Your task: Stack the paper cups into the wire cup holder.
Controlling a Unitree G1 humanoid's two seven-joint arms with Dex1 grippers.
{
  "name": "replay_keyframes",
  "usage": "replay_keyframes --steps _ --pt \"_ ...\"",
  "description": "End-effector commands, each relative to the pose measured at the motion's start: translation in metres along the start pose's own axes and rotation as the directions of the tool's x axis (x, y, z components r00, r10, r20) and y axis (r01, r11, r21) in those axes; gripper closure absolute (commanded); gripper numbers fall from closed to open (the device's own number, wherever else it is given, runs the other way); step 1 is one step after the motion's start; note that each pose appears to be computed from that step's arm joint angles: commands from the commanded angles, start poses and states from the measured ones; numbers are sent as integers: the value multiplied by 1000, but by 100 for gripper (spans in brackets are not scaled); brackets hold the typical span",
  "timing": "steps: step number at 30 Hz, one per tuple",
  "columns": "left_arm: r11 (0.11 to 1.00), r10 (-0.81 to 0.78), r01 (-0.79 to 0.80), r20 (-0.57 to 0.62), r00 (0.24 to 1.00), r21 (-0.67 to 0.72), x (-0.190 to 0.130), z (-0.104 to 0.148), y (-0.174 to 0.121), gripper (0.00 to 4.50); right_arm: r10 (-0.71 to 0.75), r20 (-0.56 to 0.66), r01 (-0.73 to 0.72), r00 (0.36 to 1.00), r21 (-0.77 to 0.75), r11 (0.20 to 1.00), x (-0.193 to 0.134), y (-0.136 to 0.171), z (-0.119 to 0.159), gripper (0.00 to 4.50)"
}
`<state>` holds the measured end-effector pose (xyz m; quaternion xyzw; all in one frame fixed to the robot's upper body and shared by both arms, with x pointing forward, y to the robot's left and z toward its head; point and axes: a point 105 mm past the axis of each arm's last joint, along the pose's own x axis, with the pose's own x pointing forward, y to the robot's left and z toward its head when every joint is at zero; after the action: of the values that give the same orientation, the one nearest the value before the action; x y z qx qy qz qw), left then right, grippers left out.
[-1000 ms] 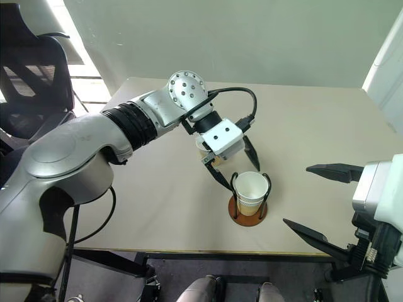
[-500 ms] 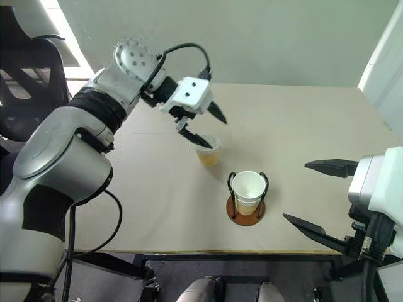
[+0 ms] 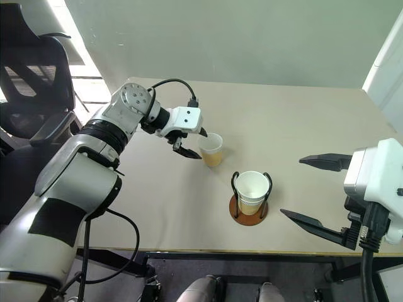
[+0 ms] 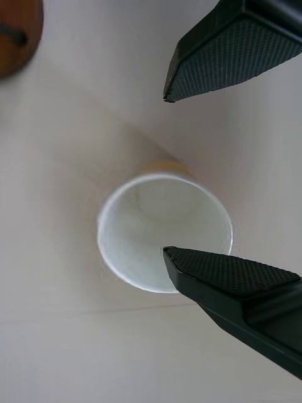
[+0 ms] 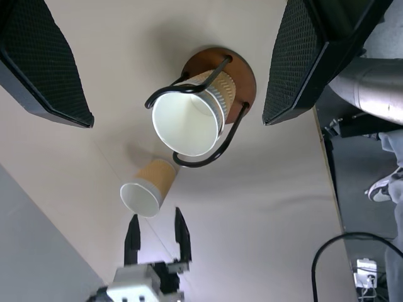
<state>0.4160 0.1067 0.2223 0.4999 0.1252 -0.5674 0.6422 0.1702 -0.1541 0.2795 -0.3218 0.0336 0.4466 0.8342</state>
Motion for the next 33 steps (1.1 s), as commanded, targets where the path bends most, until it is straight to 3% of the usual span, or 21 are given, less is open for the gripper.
replay_keyframes --steps 1,6,11,33 --pt "999 27 -25 79 997 -25 1 13 5 58 -17 11 17 1000 -19 1000 -2 -5 4 4" --pt "997 70 -70 45 997 9 13 11 7 58 -15 15 15 1000 -21 1000 -1 -5 5 4" --pt "996 88 -86 -58 994 23 25 -9 1 58 -19 14 19 1000 -17 1000 -1 -4 5 4" --pt "993 117 -111 -141 983 50 48 -26 -8 58 -18 6 18 1000 -8 1000 -2 -5 5 4"
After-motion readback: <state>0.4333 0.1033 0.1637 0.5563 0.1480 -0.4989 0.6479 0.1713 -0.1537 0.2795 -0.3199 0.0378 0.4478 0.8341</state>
